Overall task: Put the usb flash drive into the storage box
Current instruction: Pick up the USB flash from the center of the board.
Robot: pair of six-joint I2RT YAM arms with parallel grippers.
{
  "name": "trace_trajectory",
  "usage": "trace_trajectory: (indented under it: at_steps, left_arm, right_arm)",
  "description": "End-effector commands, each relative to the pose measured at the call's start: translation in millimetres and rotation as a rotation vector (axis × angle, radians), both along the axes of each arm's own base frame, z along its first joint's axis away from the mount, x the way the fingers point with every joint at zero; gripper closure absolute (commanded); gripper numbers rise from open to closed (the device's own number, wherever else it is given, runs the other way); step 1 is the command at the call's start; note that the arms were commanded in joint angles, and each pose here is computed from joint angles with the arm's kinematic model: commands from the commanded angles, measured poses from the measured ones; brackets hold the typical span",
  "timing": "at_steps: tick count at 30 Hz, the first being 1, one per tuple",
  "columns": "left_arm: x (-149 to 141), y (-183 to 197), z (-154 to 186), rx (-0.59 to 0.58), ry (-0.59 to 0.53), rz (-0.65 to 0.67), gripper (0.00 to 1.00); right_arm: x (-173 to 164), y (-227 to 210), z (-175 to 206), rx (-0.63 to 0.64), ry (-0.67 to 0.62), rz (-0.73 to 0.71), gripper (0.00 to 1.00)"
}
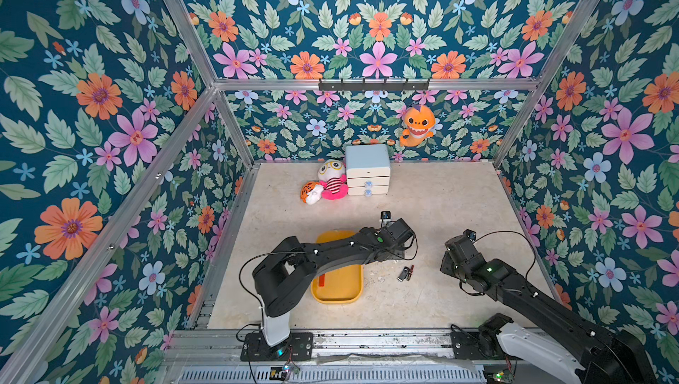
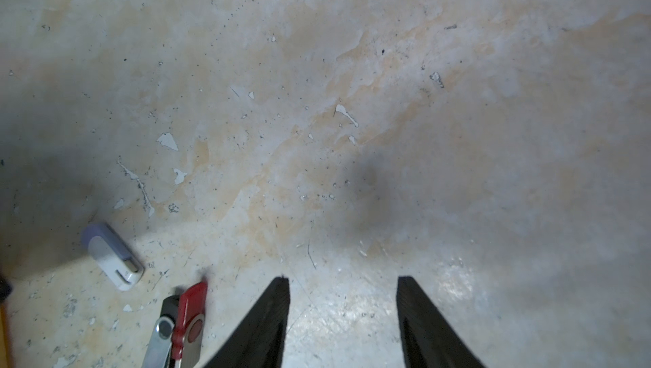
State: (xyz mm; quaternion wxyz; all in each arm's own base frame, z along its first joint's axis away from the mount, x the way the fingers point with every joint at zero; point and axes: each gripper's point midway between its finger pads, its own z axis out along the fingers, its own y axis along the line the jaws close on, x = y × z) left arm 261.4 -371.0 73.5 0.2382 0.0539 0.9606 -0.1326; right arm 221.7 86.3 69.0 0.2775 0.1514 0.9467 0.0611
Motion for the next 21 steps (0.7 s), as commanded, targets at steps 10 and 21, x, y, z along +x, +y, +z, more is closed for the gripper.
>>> trace_trajectory:
  at_steps: [10, 21]
  left_arm:
    - [2, -8, -41, 0.061, 0.073, 0.087, 0.38]
    - [-11, -2, -60, 0.169, 0.1, 0.072, 0.39]
  right_arm:
    - [7, 2, 0, -0.011, -0.009, 0.008, 0.45]
    - [6, 2, 1, -0.008, -0.014, 0.009, 0.45]
